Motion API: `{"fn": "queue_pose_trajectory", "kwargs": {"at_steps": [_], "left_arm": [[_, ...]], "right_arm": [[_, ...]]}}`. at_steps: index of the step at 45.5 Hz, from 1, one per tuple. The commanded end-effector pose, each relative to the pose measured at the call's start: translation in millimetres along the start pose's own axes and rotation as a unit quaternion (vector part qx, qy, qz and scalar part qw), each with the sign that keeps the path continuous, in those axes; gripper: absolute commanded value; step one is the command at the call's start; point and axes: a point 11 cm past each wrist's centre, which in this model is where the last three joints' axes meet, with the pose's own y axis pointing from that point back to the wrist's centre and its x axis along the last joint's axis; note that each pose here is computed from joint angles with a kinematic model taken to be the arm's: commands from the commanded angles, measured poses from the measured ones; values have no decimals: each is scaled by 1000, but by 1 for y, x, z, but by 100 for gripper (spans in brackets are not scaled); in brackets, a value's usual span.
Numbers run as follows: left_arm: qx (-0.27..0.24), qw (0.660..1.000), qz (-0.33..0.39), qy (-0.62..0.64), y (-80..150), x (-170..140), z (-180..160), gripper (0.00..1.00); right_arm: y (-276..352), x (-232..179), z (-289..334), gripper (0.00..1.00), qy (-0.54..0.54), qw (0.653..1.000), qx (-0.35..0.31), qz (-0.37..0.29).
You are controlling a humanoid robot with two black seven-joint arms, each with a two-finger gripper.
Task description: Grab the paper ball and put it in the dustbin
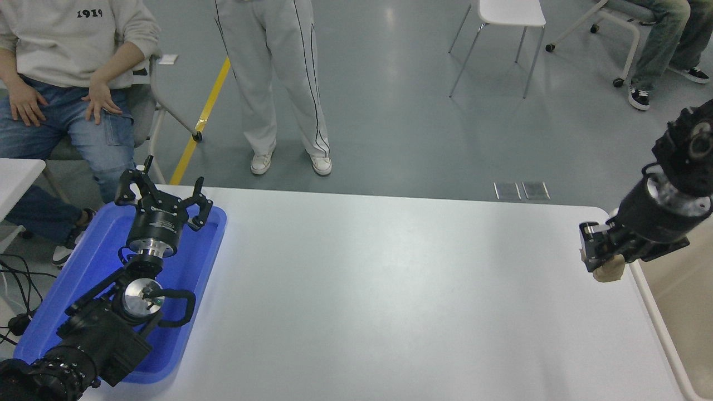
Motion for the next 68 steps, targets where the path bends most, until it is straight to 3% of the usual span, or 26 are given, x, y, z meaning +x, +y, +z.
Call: {"fn": "queue_pose_trajectory", "kwargs": {"at_steps": [1,12,38,52,68], "left_arm": [[0,1000,0,0,0,0,0,100],[0,1000,0,0,0,0,0,100],[0,1000,0,0,0,0,0,100],[0,1000,0,0,0,0,0,100],[0,1000,0,0,0,0,0,100]], "right_arm": [[42,7,-4,0,0,999,-1,38],[76,13,-7,0,-14,997,5,76],[71,11,0,0,-23,997,0,69],[62,-6,52,0,-84,995,-25,54],[39,-53,133,0,-185,982,-39,26]]}}
